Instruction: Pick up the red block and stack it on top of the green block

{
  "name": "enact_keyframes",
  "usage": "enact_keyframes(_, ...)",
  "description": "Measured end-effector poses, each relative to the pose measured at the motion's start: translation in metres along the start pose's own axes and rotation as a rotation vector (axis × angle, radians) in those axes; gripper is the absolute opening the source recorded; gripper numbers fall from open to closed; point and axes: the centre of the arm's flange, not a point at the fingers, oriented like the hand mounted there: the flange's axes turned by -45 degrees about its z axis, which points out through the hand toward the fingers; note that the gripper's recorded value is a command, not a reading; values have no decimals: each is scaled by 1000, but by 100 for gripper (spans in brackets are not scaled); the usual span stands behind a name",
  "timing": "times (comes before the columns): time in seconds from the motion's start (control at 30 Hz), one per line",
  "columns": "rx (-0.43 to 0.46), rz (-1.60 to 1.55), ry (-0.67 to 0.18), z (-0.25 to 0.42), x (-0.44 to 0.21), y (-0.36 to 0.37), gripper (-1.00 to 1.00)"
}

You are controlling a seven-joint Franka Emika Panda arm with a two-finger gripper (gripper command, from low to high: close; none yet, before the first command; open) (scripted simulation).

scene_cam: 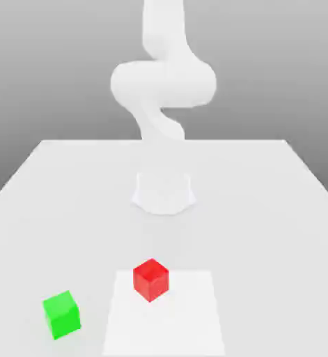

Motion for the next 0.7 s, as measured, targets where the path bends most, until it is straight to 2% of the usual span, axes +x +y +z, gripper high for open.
enact_keyframes(0.3, -148, 302, -318, 204, -107, 15, 0)
enact_keyframes(0.57, -276, 664, -630, 318, -284, 41, 0)
enact_keyframes(0.7, -296, 723, -666, 340, -317, 44, 0)
